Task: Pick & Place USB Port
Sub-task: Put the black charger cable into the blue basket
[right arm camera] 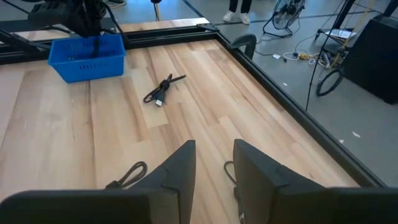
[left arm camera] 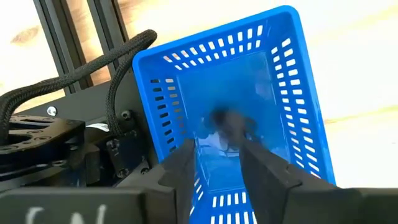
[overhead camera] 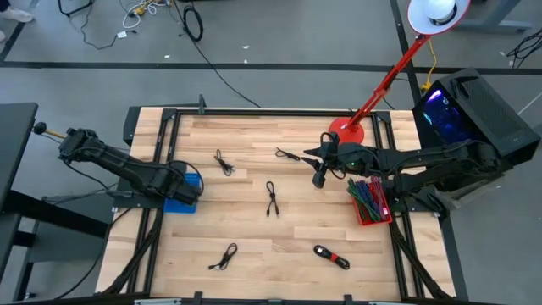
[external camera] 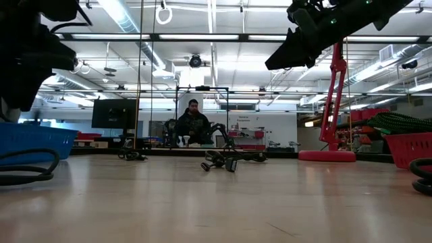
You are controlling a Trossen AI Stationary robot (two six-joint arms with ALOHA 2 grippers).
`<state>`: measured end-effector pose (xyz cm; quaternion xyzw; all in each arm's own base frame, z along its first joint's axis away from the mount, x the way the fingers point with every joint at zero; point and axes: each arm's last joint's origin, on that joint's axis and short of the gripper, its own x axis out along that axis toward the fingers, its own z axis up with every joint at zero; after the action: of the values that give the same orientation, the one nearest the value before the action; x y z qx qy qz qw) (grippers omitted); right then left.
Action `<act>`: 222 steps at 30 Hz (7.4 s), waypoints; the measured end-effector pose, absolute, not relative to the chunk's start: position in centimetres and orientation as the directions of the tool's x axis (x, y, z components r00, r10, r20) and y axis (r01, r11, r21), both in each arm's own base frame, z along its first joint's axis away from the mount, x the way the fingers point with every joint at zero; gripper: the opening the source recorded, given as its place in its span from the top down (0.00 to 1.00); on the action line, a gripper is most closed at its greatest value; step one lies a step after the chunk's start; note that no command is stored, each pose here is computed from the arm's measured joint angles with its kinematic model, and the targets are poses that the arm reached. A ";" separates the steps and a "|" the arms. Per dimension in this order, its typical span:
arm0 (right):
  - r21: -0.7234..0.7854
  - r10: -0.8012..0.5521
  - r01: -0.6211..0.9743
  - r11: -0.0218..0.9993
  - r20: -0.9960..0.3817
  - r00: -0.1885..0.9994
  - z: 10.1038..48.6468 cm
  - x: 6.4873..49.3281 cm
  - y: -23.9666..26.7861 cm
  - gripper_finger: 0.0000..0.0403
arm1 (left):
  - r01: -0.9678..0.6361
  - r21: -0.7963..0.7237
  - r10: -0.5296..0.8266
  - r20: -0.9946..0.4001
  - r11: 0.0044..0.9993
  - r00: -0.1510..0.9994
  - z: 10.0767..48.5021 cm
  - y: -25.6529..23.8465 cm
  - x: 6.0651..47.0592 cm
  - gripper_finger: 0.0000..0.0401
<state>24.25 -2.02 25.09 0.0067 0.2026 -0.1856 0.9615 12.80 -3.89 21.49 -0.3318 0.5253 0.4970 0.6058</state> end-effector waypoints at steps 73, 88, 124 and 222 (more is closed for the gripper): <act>0.062 -0.358 0.406 0.912 -0.364 0.860 24.4 25.7 -2.1 0.73 | 0.364 0.473 0.470 -0.876 0.802 0.103 13.9 7.0 23.8 0.69; 0.058 -0.345 0.384 0.921 -0.335 0.877 23.7 27.0 -2.1 0.73 | 0.305 0.375 0.353 -0.927 0.875 0.124 13.0 9.0 23.8 0.69; -0.013 -0.340 0.355 0.935 -0.315 0.886 23.8 27.0 -2.3 0.73 | -0.705 0.043 0.384 -0.861 0.708 0.334 30.7 5.6 16.0 0.98; -0.042 -0.231 0.286 0.957 -0.707 0.669 16.9 32.3 -11.6 0.64 | -0.451 0.278 0.530 -0.430 0.848 0.731 25.6 -6.7 18.4 0.66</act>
<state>32.27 -11.60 16.86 0.0360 0.3817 -0.1416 0.9127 18.40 -6.69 25.62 0.0774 0.2541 0.2644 0.9271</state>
